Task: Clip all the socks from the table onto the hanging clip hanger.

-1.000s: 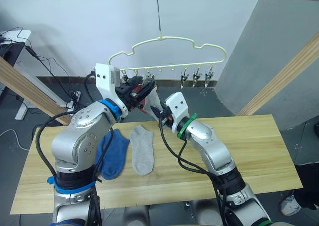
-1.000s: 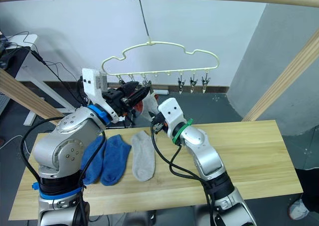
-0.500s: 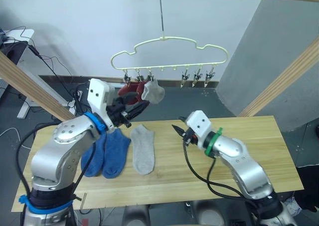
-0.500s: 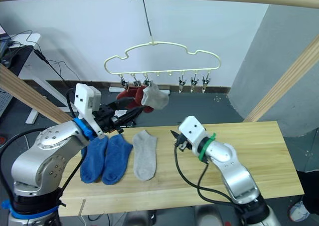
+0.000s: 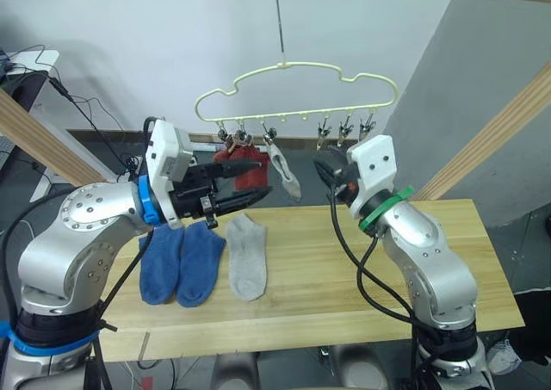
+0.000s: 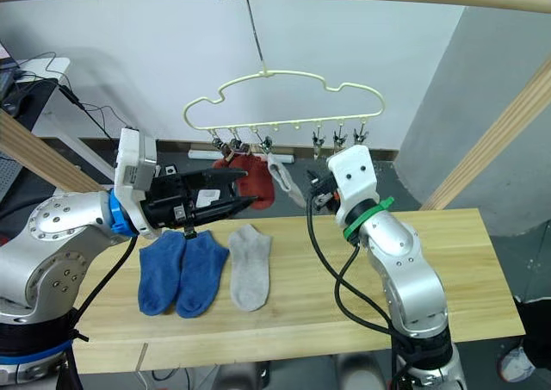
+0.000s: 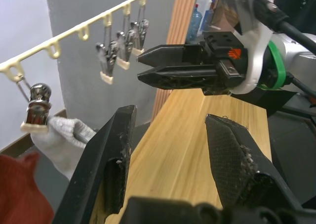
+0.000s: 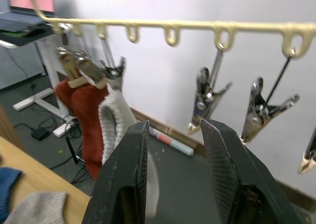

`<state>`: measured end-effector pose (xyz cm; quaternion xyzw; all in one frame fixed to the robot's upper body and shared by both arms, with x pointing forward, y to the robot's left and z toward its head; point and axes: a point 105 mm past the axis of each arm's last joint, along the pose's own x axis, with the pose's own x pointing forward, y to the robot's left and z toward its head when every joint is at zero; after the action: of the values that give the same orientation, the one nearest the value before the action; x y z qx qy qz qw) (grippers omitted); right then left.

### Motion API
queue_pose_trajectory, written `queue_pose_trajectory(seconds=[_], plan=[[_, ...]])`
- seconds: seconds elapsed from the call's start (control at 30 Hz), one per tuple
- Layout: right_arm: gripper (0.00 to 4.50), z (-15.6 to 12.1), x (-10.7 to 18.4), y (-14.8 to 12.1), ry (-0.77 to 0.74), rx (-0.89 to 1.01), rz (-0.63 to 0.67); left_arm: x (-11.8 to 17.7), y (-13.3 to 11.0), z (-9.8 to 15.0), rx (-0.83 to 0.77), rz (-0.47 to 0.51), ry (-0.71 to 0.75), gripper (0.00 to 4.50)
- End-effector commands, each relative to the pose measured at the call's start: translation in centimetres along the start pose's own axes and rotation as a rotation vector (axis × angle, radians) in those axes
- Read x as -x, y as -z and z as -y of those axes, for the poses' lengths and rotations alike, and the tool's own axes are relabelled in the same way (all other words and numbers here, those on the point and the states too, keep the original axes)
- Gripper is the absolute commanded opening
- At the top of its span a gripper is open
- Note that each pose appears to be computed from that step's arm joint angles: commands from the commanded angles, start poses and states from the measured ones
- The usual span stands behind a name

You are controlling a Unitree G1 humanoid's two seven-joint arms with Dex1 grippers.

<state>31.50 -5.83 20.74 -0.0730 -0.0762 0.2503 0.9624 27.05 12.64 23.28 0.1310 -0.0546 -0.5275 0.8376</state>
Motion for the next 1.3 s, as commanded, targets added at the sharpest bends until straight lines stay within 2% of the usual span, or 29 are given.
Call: queue_pose_trajectory(seconds=[0.03,0.33,0.43,0.5,0.9,1.3], plan=[[1.69,0.3,-0.3,-0.5,0.027,-0.028,0.020,-0.2,-0.8,0.0,-0.083,0.028,0.001,2.44],[1.69,1.3,-1.9,-0.6,0.086,-0.095,0.024,-0.7,-1.0,-0.4,-0.095,0.042,-0.006,2.44],[2.30,1.3,-2.1,-0.6,0.085,-0.090,0.024,-0.8,-1.1,-0.5,-0.102,0.044,-0.008,2.44],[2.95,1.2,-2.2,-0.6,0.086,-0.089,0.019,-0.9,-1.1,-0.6,-0.106,0.044,-0.009,2.44],[2.95,-0.3,-2.5,-1.8,0.031,-0.103,0.059,-0.9,-0.8,-0.5,-0.108,0.034,-0.003,2.44],[2.95,-0.7,-3.5,-3.7,0.043,-0.121,0.122,-1.0,-0.6,-0.4,-0.096,0.030,-0.002,2.44]])
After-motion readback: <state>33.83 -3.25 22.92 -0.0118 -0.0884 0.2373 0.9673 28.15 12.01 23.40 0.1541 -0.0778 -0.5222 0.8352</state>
